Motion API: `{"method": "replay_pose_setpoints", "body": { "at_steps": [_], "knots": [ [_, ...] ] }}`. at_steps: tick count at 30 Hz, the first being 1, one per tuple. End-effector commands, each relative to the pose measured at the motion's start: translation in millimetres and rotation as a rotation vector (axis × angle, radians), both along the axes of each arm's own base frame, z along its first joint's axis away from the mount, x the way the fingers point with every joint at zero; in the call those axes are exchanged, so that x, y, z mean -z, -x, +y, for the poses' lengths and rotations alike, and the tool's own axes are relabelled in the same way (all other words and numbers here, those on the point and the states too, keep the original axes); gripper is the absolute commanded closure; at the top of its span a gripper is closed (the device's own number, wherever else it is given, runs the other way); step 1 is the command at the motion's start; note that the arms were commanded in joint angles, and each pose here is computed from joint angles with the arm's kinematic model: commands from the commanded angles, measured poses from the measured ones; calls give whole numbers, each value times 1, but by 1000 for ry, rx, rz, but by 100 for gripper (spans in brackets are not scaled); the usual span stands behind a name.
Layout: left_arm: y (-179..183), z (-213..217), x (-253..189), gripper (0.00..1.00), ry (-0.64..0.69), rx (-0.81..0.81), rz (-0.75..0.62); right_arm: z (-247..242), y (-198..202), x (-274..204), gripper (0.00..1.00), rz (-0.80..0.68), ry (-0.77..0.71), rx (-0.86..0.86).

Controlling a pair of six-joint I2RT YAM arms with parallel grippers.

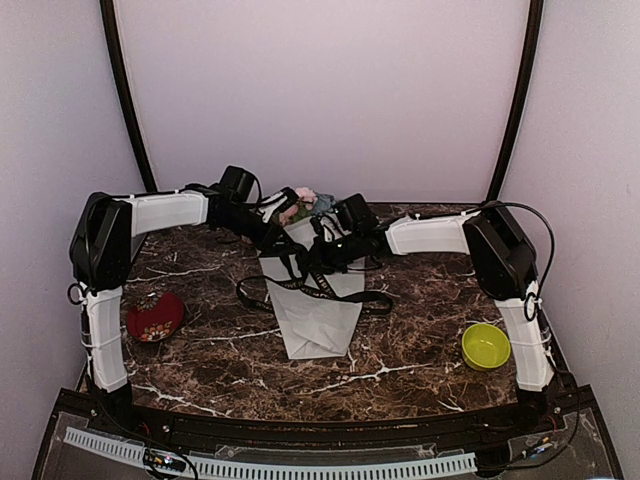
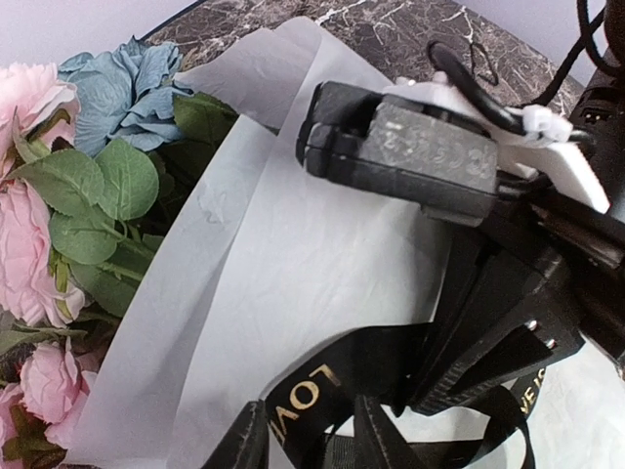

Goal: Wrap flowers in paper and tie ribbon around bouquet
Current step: Cross the ribbon over the folded bouquet.

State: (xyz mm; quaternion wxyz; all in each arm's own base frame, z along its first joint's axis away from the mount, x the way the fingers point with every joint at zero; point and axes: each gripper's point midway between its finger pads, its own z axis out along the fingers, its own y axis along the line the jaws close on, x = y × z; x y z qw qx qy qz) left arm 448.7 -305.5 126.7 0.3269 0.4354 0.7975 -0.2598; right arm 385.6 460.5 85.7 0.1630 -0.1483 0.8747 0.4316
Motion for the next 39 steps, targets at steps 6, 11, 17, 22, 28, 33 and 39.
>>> {"method": "replay_pose_setpoints", "body": {
  "at_steps": [6, 11, 17, 22, 28, 33, 39],
  "knots": [
    [-8, 3, 9, 90, -49, -35, -21, -2, -2, 6, 100, -12, 15, 5],
    [-11, -1, -9, 100, 9, -66, -33, -6, -2, 10, 100, -4, 26, 12],
    [-13, 7, -51, 100, 127, -134, -101, -20, -5, 17, 100, 14, 28, 44],
    [-13, 24, -72, 100, 195, -218, -108, -27, -7, 20, 100, 20, 33, 58],
    [0, 49, -94, 100, 248, -323, -140, -32, -5, 25, 100, 30, 48, 57],
    [22, 74, -110, 100, 287, -427, -161, -32, -5, 28, 100, 30, 56, 52],
    [59, 106, -101, 100, 289, -566, -117, -32, -4, 34, 100, 41, 62, 49]
  ]
}}
